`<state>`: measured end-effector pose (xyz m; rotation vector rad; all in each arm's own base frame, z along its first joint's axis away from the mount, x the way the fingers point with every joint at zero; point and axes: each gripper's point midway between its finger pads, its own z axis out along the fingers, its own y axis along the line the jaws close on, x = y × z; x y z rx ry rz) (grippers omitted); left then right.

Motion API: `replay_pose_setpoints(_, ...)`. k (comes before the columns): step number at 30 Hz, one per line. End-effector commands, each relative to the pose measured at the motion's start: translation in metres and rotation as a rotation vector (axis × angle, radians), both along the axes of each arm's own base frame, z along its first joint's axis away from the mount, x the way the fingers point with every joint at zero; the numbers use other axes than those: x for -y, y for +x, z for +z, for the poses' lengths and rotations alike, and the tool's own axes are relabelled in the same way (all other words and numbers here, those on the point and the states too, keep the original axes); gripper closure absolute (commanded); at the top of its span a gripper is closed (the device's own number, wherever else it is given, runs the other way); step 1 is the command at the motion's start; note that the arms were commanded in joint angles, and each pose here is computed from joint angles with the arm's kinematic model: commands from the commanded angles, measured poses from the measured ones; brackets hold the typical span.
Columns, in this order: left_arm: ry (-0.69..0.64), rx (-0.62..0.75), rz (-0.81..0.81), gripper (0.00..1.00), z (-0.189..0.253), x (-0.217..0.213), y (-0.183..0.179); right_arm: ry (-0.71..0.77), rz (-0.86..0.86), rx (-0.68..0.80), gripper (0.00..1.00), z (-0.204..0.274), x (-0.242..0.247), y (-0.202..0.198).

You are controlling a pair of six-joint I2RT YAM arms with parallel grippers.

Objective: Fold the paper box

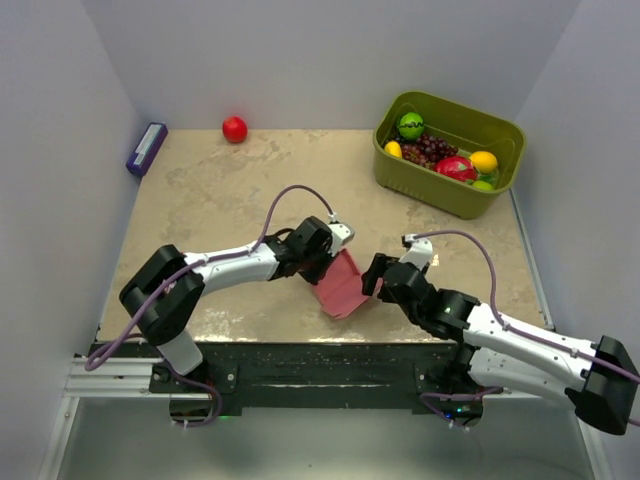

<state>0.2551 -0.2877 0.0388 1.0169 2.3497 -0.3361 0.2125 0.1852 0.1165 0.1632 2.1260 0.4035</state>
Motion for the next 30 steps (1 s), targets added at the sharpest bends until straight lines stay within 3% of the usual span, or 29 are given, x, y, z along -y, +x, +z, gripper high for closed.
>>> replay_pose_setpoints(1, 0.192, -0.181, 0.039, 1.00, -0.054, -0.047, -0.036, 0.095, -0.022, -0.113, 0.18, 0.003, -0.008, -0.009)
replay_pose_setpoints(7, 0.182, -0.178, 0.041, 0.97, -0.051, -0.045, -0.036, 0.152, -0.005, -0.143, 0.21, 0.000, -0.023, -0.009)
replay_pose_setpoints(10, 0.176, -0.181, 0.041, 0.90, -0.050, -0.044, -0.036, 0.158, 0.022, -0.170, 0.30, -0.005, -0.032, -0.011)
replay_pose_setpoints(13, 0.132, -0.171, 0.028, 0.69, -0.040, -0.036, -0.035, 0.139, 0.032, -0.179, 0.42, -0.009, -0.033, -0.011)
replay_pose_setpoints(14, 0.119, -0.160, 0.028, 0.62, -0.036, -0.035, -0.033, 0.135, 0.029, -0.174, 0.51, -0.009, -0.032, -0.010)
replay_pose_setpoints(15, 0.099, -0.147, 0.022, 0.46, -0.031, -0.031, -0.031, 0.129, 0.031, -0.167, 0.56, -0.008, -0.032, -0.010)
replay_pose_setpoints(18, 0.012, -0.085, 0.012, 0.22, -0.006, -0.021, -0.026, 0.085, 0.029, -0.134, 0.71, -0.003, -0.026, -0.005)
replay_pose_setpoints(21, -0.099, -0.005, -0.015, 0.11, 0.028, -0.010, -0.021, 0.039, 0.038, -0.098, 0.82, 0.006, -0.021, -0.001)
replay_pose_setpoints(30, -0.362, 0.223, -0.050, 0.03, 0.122, -0.010, -0.016, -0.106, 0.112, -0.024, 0.96, 0.038, -0.019, 0.011)
